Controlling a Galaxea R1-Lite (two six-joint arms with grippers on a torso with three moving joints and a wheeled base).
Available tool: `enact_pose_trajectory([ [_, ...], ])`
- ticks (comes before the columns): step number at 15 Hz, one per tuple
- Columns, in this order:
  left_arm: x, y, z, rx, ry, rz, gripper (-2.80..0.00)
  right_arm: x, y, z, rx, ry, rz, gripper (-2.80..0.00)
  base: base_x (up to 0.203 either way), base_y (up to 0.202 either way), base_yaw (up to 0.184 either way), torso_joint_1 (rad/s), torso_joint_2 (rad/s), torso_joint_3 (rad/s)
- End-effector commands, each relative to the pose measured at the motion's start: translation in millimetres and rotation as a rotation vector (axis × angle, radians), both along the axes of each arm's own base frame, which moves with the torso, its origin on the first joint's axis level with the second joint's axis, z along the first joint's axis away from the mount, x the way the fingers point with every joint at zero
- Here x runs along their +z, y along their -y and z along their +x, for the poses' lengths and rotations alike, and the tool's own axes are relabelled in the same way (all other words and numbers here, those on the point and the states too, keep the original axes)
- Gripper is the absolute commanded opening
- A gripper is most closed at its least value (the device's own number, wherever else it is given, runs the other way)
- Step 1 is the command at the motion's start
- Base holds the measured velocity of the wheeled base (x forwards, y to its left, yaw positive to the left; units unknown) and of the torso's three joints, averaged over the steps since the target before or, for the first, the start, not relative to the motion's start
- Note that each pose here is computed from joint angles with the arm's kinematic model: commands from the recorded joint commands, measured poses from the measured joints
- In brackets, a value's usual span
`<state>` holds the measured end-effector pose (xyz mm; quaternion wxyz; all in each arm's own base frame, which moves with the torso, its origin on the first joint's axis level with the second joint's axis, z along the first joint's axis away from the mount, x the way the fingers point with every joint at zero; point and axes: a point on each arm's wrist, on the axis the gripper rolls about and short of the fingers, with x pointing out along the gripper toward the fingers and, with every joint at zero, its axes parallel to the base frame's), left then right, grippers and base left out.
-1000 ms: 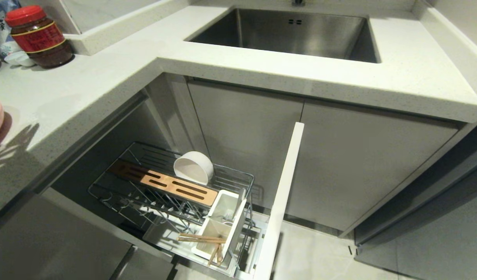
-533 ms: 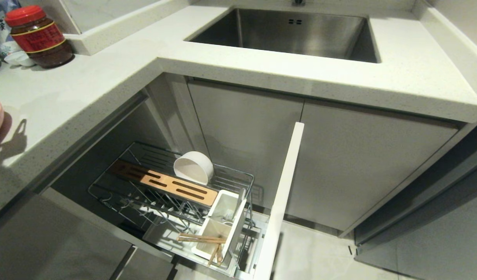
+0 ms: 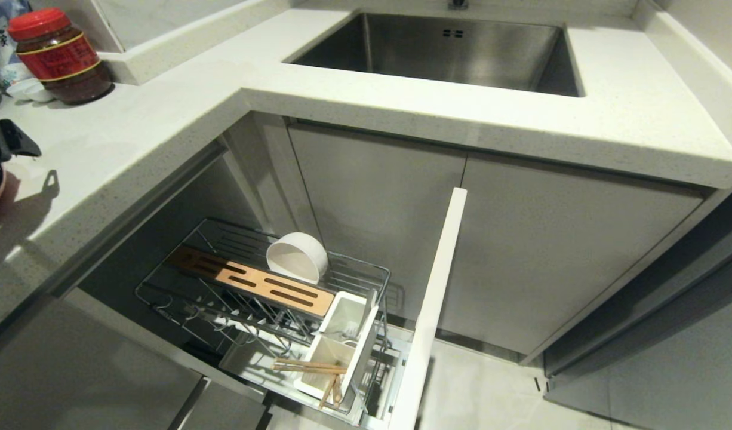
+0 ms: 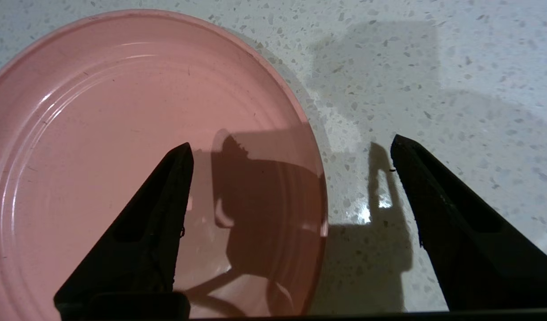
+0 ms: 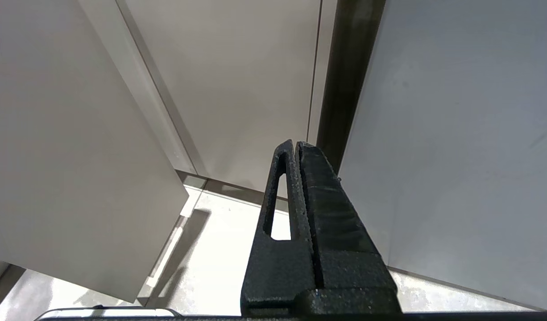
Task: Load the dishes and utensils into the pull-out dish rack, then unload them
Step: Pick up the plate and place it in the cupboard
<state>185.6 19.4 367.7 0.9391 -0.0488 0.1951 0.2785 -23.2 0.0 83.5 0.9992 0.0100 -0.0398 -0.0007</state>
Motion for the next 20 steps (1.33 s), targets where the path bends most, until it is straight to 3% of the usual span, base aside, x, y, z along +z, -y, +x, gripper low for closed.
enact_pose_trajectory([
  [1,-6.9,-4.1,12.9,0.018,-0.038,-0.004,0.0,-7.2,0.0,2.2,0.001,-0.026,0.0,-2.8,0.0,0.0,0.0,0.0,0.0,0.0],
  [11,-11.6,-11.6,27.2,0.026,-0.062,-0.02,0.0,-7.1,0.0,2.1,0.001,-0.026,0.0,-2.8,0.0,0.0,0.0,0.0,0.0,0.0],
  [12,-11.8,-11.6,27.5,0.026,-0.063,-0.02,-2.8,-7.1,0.0,2.1,0.0,-0.026,0.0,-2.8,0.0,0.0,0.0,0.0,0.0,0.0],
  [20,-11.3,-11.6,27.6,0.029,-0.057,-0.021,-2.8,-7.1,0.0,2.2,0.0,-0.026,0.0,-2.8,0.0,0.0,0.0,0.0,0.0,0.0],
])
